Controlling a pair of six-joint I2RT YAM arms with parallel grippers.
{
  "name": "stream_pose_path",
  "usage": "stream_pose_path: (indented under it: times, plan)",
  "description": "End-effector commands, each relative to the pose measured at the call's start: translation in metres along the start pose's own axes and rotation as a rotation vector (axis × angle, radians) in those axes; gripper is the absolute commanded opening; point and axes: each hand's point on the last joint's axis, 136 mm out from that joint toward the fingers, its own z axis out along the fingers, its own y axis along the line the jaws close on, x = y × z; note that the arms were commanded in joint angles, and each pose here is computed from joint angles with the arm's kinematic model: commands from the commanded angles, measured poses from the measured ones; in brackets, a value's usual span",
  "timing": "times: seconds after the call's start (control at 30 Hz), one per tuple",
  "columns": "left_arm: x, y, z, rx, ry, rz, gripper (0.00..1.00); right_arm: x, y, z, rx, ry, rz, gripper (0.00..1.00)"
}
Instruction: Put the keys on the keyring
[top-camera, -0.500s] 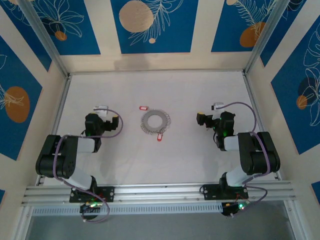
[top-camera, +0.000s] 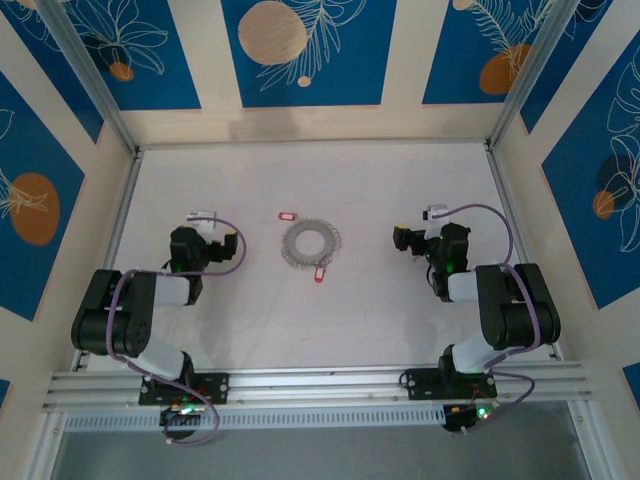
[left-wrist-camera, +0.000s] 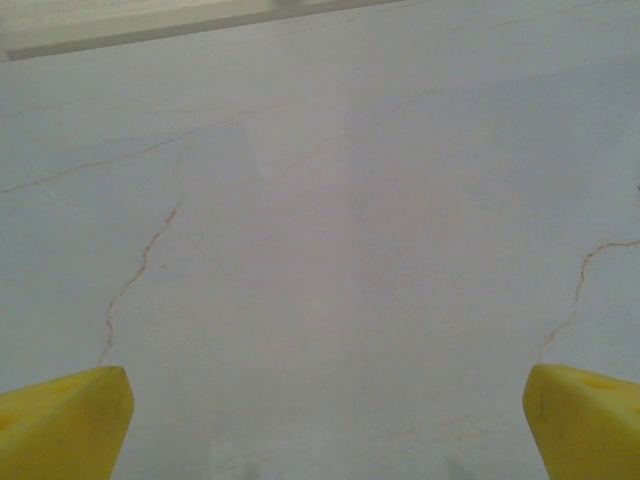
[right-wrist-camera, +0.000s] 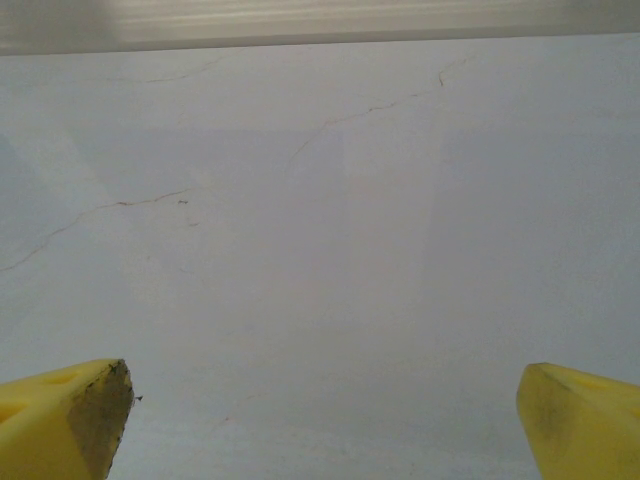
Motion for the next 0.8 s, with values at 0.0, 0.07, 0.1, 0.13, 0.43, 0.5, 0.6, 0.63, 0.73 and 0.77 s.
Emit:
stream_pose_path:
  times: [0.0, 0.07, 0.1, 0.13, 0.43, 0.5, 0.6, 0.63, 0.73, 0.77]
  plan:
    - [-0.009, 0.002, 0.001, 0.009, -0.027, -0.012, 1.0, -0.011, -0.004, 0.002, 0.018, -0.021, 0.028, 0.99]
    - [-0.008, 0.002, 0.001, 0.011, -0.026, -0.013, 1.0, -0.012, -0.011, 0.001, 0.044, -0.022, 0.053, 0.99]
    - [-0.009, 0.002, 0.001, 0.012, -0.027, -0.013, 1.0, -0.012, -0.012, 0.001, 0.045, -0.025, 0.055, 0.99]
    - [-0.009, 0.002, 0.001, 0.012, -0.028, -0.013, 1.0, -0.012, -0.012, 0.001, 0.046, -0.024, 0.055, 0.99]
    - [-0.009, 0.003, 0.001, 0.006, -0.03, -0.013, 1.0, -0.013, -0.018, -0.009, 0.048, -0.064, 0.095, 0.99]
    - [-0.011, 0.006, 0.0, -0.022, -0.033, -0.014, 1.0, -0.023, -0.012, -0.026, 0.009, -0.126, 0.085, 0.99]
    - [-0.032, 0.007, -0.011, -0.06, -0.006, 0.013, 1.0, -0.049, -0.003, -0.054, -0.008, -0.19, 0.066, 0.99]
    - [-0.04, 0.005, -0.015, -0.06, -0.007, 0.026, 1.0, -0.057, 0.002, -0.06, -0.027, -0.187, 0.062, 0.99]
    - [-0.067, 0.002, -0.037, -0.048, -0.036, -0.063, 1.0, -0.089, 0.021, -0.081, -0.09, -0.189, 0.031, 0.99]
    - [-0.076, -0.002, -0.045, -0.018, -0.044, -0.108, 1.0, -0.098, 0.024, -0.089, -0.1, -0.195, 0.035, 0.99]
